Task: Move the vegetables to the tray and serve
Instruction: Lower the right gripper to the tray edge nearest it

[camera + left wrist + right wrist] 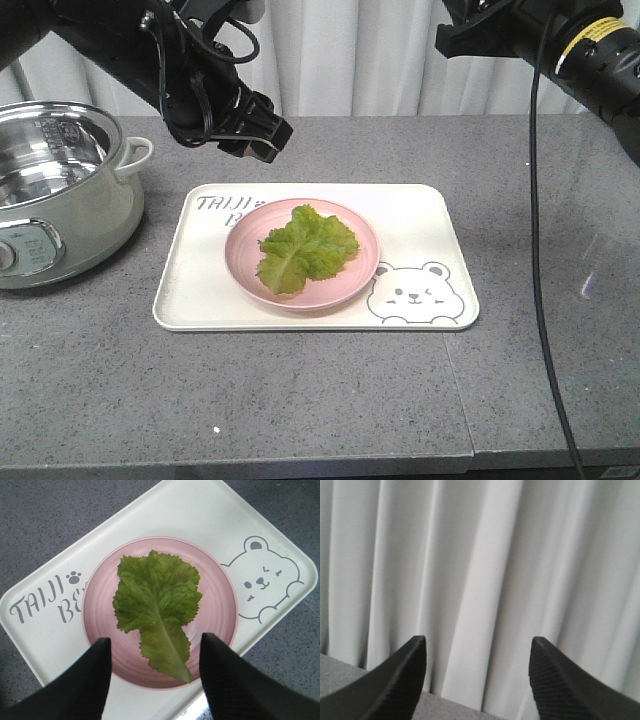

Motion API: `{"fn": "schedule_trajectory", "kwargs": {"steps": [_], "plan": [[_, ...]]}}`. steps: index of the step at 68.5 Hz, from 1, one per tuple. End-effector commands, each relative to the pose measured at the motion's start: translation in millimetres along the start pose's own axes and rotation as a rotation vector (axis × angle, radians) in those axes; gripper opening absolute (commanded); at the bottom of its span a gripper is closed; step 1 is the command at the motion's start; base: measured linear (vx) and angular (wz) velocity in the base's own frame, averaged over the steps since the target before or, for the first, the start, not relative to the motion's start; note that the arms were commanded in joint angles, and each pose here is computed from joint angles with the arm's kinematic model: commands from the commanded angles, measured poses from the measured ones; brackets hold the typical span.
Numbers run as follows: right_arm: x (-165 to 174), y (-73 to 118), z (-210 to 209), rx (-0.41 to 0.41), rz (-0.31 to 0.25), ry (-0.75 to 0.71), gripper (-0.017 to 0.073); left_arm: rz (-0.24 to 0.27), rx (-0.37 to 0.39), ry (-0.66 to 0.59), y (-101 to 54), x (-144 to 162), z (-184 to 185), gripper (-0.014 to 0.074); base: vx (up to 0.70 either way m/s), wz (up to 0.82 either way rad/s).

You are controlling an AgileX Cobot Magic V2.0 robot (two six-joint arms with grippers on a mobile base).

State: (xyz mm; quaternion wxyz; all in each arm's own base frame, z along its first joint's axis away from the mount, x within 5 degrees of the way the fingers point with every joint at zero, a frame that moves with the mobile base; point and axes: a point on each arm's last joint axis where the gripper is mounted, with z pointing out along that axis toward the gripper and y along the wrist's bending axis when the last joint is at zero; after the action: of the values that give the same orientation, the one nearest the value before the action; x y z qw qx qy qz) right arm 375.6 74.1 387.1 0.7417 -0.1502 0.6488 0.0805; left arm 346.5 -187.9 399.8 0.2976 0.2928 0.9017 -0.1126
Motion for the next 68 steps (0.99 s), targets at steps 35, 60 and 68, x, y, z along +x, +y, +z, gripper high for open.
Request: {"fn": "schedule_trajectory", "kwargs": {"steps": [35, 60, 68], "plan": [[32.7, -10.0, -26.7, 0.135, 0.110, 0.623, 0.0444, -0.003, -0.001, -0.110, -4.7, -7.8, -27.2, 0.0376, 0.00, 0.00], [48.7, -4.0, -36.0, 0.105, 0.183, 0.818, 0.0444, -0.003, -0.001, -0.110, -4.7, -7.8, -27.2, 0.0376, 0.00, 0.00], [54.4, 0.4, -42.8, 0.083, 0.228, 0.919, 0.0444, -0.003, -0.001, -0.110, -4.7, -7.8, -27.2, 0.0376, 0.00, 0.00]]}}
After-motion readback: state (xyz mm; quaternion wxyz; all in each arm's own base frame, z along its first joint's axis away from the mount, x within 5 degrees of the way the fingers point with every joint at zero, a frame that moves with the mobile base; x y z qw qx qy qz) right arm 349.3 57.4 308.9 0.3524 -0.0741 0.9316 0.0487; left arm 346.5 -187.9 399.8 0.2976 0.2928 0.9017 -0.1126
